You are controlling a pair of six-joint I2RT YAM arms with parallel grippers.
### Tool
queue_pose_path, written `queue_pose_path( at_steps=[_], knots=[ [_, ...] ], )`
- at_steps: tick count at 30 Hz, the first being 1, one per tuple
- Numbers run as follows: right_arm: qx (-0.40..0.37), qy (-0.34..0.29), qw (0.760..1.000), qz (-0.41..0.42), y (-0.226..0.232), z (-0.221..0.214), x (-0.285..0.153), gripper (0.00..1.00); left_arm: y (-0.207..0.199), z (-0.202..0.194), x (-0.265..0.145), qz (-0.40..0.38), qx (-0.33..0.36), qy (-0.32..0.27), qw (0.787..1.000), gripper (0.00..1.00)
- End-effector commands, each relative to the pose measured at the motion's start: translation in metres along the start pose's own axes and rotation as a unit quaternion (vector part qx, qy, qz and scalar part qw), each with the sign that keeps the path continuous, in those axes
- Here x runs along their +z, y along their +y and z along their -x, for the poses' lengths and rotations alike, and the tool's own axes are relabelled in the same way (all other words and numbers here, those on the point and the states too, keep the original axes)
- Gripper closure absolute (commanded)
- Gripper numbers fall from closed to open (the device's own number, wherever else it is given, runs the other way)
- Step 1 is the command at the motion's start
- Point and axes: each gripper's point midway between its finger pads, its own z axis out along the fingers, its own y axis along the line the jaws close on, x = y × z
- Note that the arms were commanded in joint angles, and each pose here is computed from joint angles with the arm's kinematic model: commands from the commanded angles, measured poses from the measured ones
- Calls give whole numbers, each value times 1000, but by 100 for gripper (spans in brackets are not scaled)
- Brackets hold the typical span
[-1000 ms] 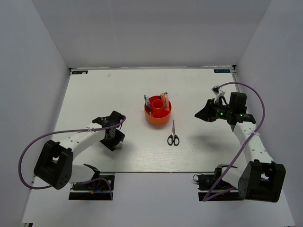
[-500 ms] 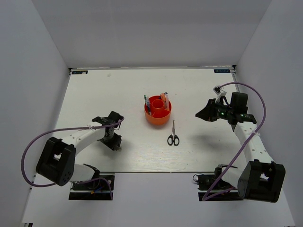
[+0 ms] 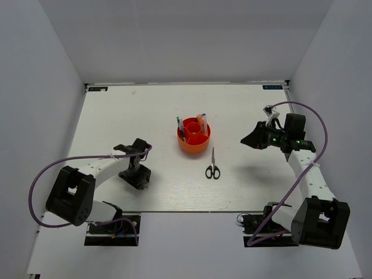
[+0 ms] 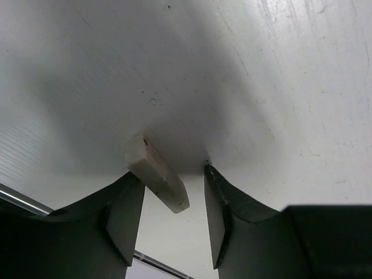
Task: Sort the stationery into containers
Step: Pick up the stationery from the center of the board, then place the stationery in the storage box.
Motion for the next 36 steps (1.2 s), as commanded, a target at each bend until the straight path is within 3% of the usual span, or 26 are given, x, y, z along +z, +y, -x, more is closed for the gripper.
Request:
queue_pose_path(
  at_steps=[1,7,10,12,15,16,19,21,22,23,24,27,28,29,36],
  knots=[
    [-3,-11,1000,11,4,6,-1,75,9,5,15,16,-46,-23,999,44],
    [-2,-12,1000,12,3,6,-2,75,7,5,17,17,-29,-23,999,82],
    [1,-12,1000,10,3,5,-3,75,-21,8,-1,-26,4,-23,999,100],
    [0,-11,1000,11,3,5,-2,75,-35,7,-14,-54,67,-33,996,100],
    [1,-11,1000,11,2,4,-1,75,-87,3,-52,-147,176,-47,972,100],
    [2,-11,1000,11,1,4,-1,74,-119,3,-82,-202,198,-56,958,100],
    [0,-12,1000,8,1,5,-2,74,-169,-16,-118,-289,314,-65,902,100],
    [-1,-12,1000,6,0,5,-1,74,-199,-20,-154,-317,373,-94,867,100],
    [-1,-12,1000,8,1,4,-1,74,-208,-24,-150,-307,393,-95,861,100],
    [-2,-12,1000,7,0,5,-2,74,-235,-19,-181,-329,418,-131,837,100],
    [0,-12,1000,7,1,5,-2,74,-237,-22,-169,-302,440,-127,836,100],
    [0,-11,1000,9,1,4,-1,74,-267,-19,-201,-321,466,-171,806,100],
    [2,-11,1000,10,2,4,-1,74,-274,-21,-184,-301,490,-178,798,100],
    [1,-12,1000,9,1,4,-2,74,-284,-23,-196,-314,490,-188,791,100],
    [0,-12,1000,8,0,4,-2,72,-299,-24,-167,-289,510,-220,780,100]
  ],
)
